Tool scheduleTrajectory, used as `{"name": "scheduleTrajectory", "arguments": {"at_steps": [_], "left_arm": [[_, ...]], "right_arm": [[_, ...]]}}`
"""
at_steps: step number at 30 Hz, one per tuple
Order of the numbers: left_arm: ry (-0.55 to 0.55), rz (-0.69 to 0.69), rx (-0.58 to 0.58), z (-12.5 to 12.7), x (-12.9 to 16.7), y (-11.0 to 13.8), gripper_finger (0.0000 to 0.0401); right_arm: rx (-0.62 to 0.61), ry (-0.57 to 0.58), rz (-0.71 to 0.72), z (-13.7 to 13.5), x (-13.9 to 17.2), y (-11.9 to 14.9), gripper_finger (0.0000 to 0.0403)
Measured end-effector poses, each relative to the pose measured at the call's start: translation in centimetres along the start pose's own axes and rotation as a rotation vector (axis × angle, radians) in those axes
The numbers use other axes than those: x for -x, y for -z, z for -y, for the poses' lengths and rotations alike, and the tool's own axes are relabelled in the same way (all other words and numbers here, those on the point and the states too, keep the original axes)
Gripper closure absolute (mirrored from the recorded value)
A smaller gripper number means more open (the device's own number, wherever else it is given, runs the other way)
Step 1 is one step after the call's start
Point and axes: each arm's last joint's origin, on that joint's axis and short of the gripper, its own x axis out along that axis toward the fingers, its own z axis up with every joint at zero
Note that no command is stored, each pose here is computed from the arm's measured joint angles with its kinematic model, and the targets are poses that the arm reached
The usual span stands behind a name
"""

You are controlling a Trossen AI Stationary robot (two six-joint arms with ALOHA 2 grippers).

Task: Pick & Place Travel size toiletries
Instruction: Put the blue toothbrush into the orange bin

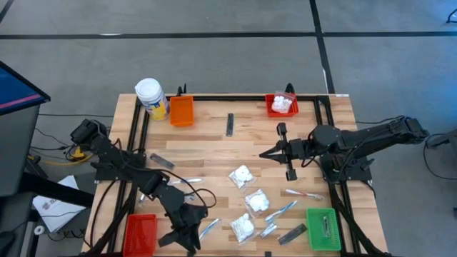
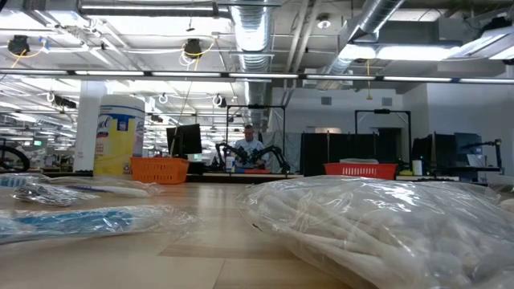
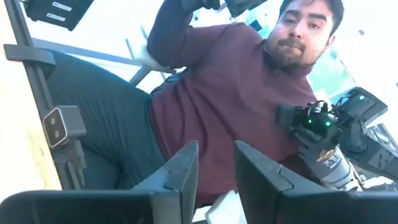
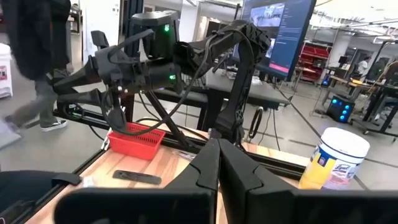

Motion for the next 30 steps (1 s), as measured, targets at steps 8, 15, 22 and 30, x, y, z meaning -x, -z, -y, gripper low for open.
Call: {"name": "scheduleTrajectory", "arguments": {"at_steps": [8, 15, 22, 30], "left_arm": [[-0.218, -0.042, 0.063, -0.4, 0.3, 0.1, 0.0338], [-0.436, -0.140, 0.122, -1.8, -0.7, 0.6, 0.0377], [-0.528, -0.311, 0.102, -2.4, -1.6, 1.1, 0.0400], [-0.653, -0.285, 0.118, -3.3, -1.0, 0.9, 0.0400]], "right_arm": [[0.006, 0.007, -0.001, 0.1, 0.0, 0.0, 0.0402], [-0.010, 0.007, -0.003, 0.1, 0.0, 0.0, 0.0401], [-0.010, 0.019, 0.005, 0.4, 0.0, 0.0, 0.0402], [-0.039, 0.030, -0.033, 0.7, 0.0, 0.4, 0.0402]]}}
